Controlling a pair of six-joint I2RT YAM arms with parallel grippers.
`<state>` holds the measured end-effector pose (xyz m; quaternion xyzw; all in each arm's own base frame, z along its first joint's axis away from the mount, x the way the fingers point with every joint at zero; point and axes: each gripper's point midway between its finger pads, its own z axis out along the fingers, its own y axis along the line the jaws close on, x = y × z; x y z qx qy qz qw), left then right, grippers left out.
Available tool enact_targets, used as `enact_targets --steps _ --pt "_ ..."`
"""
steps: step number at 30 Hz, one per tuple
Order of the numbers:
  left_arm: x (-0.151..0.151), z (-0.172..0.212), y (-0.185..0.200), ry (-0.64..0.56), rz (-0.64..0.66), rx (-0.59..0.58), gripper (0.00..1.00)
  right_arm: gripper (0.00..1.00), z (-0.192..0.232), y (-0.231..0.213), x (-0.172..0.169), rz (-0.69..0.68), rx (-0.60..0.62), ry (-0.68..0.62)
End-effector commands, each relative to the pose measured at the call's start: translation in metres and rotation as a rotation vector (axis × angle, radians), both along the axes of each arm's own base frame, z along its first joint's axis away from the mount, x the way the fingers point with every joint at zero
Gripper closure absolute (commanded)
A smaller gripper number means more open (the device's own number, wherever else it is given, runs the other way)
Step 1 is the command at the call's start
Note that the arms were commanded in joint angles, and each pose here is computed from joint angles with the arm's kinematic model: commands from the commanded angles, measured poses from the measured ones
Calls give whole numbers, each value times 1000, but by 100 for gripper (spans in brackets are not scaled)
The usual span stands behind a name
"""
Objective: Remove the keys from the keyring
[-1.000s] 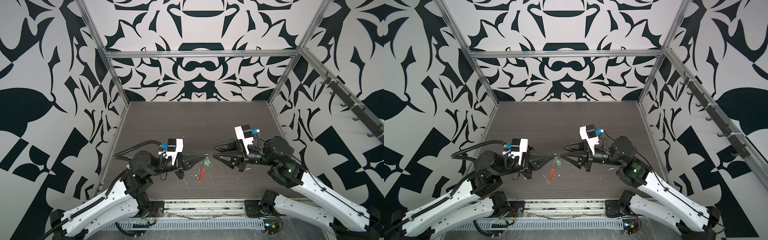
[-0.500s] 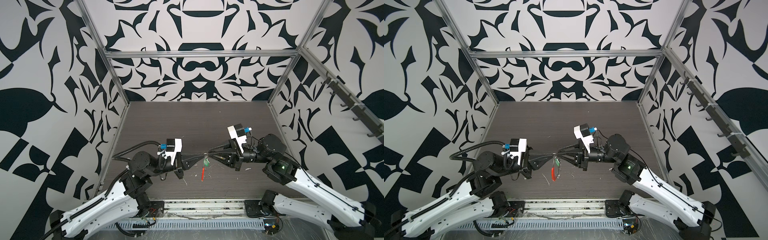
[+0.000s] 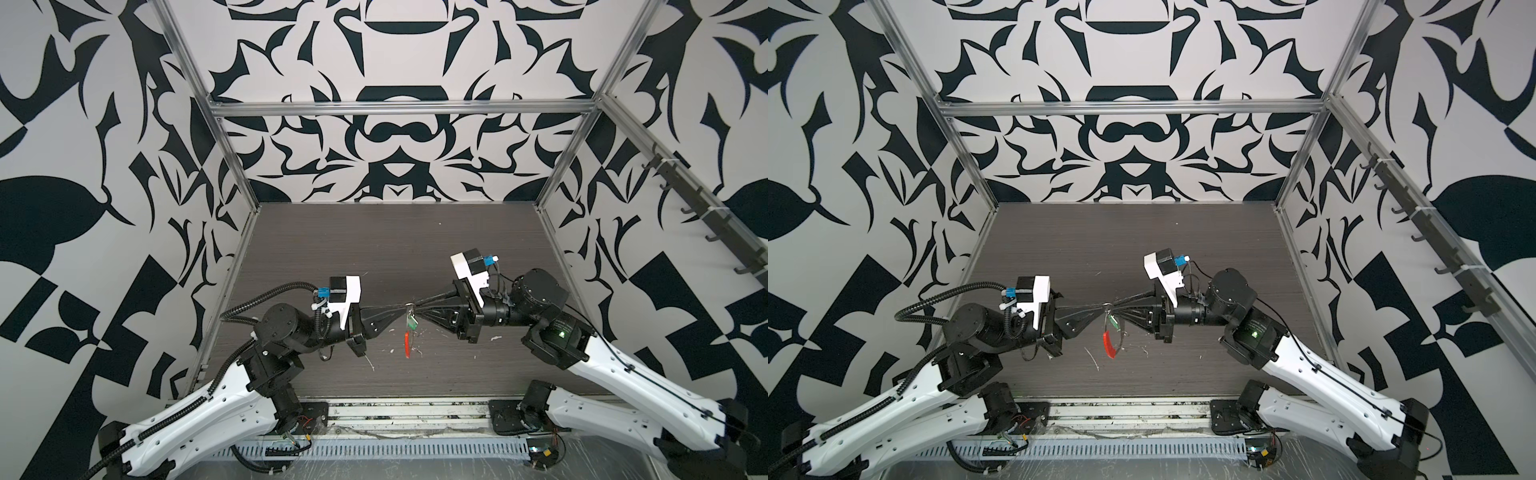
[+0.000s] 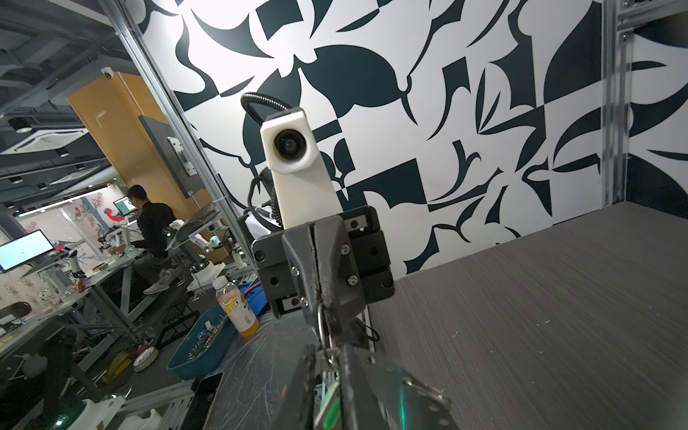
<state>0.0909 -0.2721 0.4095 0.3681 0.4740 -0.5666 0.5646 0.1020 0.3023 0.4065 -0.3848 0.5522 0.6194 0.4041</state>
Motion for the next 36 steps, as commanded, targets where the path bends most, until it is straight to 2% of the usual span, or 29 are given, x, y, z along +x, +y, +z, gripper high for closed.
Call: enact_targets --steps 1,9,13,18,23,26,30,36 --pt "-1 4 3 -15 5 -33 100 84 15 -1 -6 22 46 -38" --pt "1 0 1 -4 1 -21 100 89 15 1 -6 19 48 -37" --pt "1 -2 0 5 -1 -18 100 100 17 0 -6 17 52 -32" --pt "5 -5 1 25 21 -9 100 100 12 0 -1 -17 5 -5" --pt "5 -8 12 25 67 10 73 100 -6 -9 5 -90 -165 8" --pt "6 -14 16 46 86 54 64 100 -15 -14 4 -99 -268 19" --pt "4 -24 11 72 62 155 59 100 -24 -19 2 -92 -378 19" --pt "1 -39 -7 135 -12 320 59 100 -39 -21 -4 -38 -509 31"
